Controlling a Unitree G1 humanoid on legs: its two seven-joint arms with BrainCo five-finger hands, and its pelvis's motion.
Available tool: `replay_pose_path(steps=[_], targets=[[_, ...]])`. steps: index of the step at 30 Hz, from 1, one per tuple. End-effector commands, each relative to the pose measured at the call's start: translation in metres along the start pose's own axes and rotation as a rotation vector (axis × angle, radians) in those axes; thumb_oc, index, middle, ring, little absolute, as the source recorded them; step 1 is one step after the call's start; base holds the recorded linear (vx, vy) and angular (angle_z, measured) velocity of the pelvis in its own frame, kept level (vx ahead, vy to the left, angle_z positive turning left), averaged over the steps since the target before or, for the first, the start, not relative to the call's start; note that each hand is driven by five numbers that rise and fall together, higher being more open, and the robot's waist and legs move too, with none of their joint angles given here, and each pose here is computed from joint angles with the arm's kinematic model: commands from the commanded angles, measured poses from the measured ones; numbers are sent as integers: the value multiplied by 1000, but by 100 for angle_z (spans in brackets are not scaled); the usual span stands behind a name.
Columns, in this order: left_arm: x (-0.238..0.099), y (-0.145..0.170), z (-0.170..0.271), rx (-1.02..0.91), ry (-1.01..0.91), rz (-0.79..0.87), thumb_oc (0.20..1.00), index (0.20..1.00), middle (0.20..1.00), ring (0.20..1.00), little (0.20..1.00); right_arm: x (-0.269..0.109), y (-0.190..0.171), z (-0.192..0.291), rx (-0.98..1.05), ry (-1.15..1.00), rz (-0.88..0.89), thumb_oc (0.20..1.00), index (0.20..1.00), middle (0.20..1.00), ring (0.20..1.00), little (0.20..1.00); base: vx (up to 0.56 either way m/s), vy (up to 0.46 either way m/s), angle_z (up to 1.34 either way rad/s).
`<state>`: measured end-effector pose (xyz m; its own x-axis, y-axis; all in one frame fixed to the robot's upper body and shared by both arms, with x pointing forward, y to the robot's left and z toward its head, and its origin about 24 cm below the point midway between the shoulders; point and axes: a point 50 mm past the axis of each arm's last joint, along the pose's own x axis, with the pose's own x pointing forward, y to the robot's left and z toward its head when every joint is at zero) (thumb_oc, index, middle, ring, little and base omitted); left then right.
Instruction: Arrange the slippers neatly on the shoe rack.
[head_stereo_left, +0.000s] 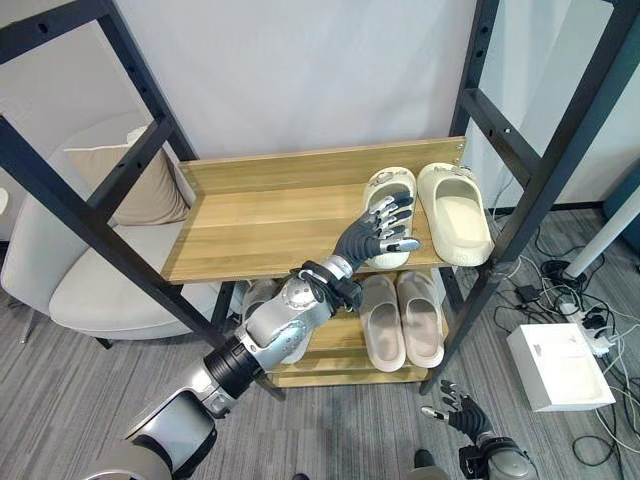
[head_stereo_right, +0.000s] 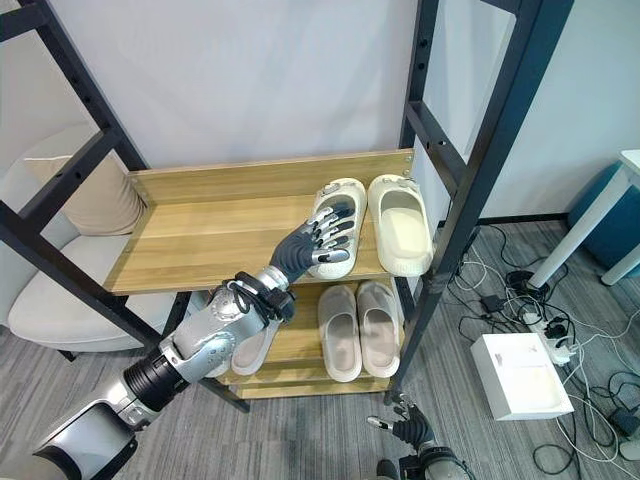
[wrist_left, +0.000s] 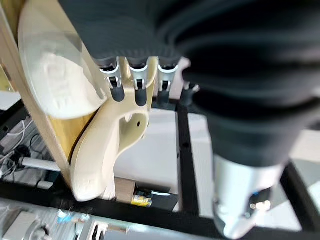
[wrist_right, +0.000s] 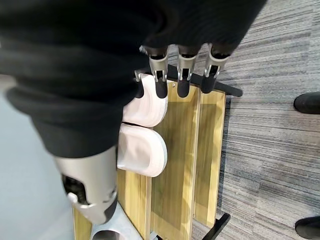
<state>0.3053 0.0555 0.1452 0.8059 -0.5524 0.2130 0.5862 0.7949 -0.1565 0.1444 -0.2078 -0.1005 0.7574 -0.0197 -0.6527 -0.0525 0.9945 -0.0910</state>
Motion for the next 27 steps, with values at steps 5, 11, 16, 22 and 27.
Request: replay_pose_path(steps=[5,11,16,22,27], targets=[[-6,53,24,211,-75,147,1000,1000,1000,1000,1000,5,4,16,50,-77,9,1000,1000,1000,1000,1000,1,1,1],[-13,45,-8,206,26,117,1000,1000,1000,1000,1000,7,9,14,44,-61,33,1000,1000,1000,1000,1000,0,0,0],[-5,19,-16,143,44,13,1000,1000,1000,1000,1000,8,9,13,40,-49,35,1000,1000,1000,1000,1000,0,0,0],[16,-8,-11,-8,7,-34,1000,1000,1000,1000,1000,9,11,13,43,-44,39,1000,1000,1000,1000,1000,0,0,0],[17,-13,-11,-106,3,-34,1000,1000,1000,1000,1000,9,11,16,43,-52,36,1000,1000,1000,1000,1000,0,0,0]])
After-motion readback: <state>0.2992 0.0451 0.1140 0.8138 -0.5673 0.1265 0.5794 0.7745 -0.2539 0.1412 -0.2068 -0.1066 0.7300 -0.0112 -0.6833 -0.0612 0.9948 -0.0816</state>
